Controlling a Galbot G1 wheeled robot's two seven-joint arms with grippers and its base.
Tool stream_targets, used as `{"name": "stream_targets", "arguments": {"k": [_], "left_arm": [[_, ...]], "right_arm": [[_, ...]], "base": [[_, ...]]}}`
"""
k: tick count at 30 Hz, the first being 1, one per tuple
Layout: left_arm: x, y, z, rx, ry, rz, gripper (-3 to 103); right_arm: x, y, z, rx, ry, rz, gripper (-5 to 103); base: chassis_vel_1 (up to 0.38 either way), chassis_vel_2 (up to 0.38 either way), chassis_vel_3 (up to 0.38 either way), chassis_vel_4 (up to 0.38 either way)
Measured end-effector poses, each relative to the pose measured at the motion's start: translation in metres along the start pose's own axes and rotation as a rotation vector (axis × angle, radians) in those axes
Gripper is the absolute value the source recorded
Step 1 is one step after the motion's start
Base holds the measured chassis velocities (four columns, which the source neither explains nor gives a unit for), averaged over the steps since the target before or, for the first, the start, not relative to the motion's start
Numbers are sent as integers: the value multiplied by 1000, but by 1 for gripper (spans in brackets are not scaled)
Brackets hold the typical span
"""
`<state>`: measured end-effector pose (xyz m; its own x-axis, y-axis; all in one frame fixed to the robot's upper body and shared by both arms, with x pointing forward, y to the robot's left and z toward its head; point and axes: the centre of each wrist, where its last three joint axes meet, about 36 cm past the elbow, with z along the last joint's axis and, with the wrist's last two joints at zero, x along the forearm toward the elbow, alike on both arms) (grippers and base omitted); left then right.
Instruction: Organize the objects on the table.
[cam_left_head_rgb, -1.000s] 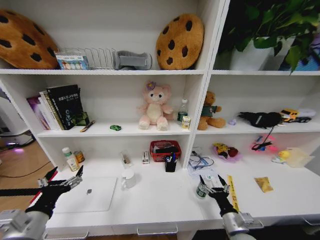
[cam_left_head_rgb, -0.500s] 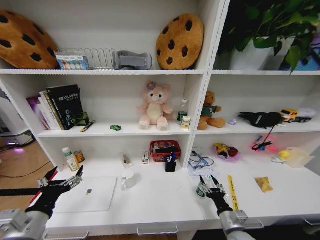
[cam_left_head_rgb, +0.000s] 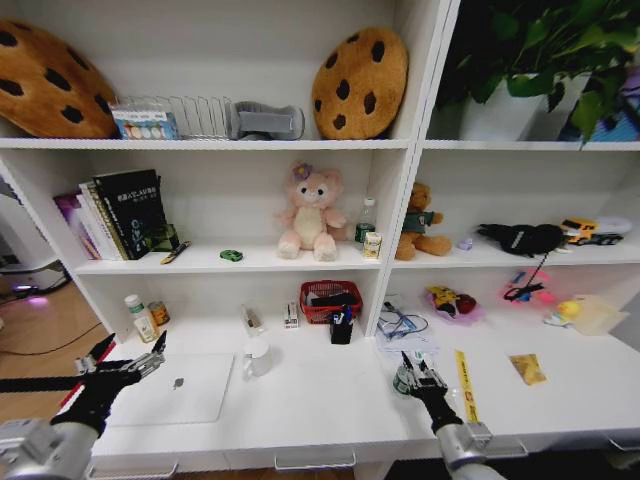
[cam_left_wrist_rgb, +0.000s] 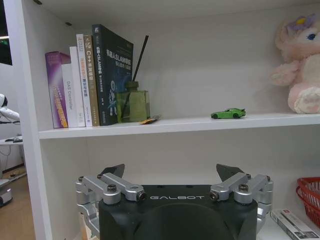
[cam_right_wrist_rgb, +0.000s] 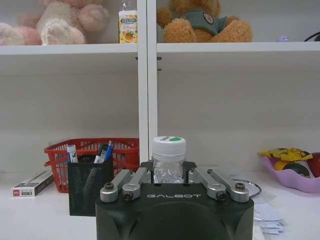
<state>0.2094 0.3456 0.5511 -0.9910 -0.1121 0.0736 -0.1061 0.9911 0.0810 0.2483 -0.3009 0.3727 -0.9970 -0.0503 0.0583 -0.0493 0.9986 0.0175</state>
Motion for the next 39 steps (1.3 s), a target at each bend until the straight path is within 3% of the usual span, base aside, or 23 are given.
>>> {"name": "stream_targets", "arguments": {"k": [5,7,8,11,17,20,22,23,24,33,36,38,39], "left_arm": [[0,0,0,0,0,0,100],[0,0,0,0,0,0,100],[0,0,0,0,0,0,100],[0,0,0,0,0,0,100],[0,0,0,0,0,0,100],[0,0,0,0,0,0,100],[0,0,0,0,0,0,100],[0,0,0,0,0,0,100],[0,0,0,0,0,0,100],[0,0,0,0,0,0,100],[0,0,0,0,0,0,100],[0,0,0,0,0,0,100],[0,0,0,0,0,0,100]], "right_arm": [[34,7,-33,-15,-16,-19,27],[66,11,-43,51,-8,11,27],[66,11,-43,51,-8,11,27],[112,5,-53,181,-17,49,27],[139,4,-53,237,-31,45,27],[194,12,-41,300,-47,29,27],[240,13,-19,395,-28,6,27],[240,13,-19,395,-28,6,27],[258,13,-8,438,1,-6,27],[299,11,32,418,141,-10,27],[305,0,49,416,176,-6,27],[305,-20,93,410,237,-12,27],[305,-20,93,410,237,-12,27]], "base": [[0,0,0,0],[0,0,0,0],[0,0,0,0],[0,0,0,0],[0,0,0,0],[0,0,0,0],[0,0,0,0],[0,0,0,0],[0,0,0,0],[0,0,0,0],[0,0,0,0],[0,0,0,0],[0,0,0,0]]}}
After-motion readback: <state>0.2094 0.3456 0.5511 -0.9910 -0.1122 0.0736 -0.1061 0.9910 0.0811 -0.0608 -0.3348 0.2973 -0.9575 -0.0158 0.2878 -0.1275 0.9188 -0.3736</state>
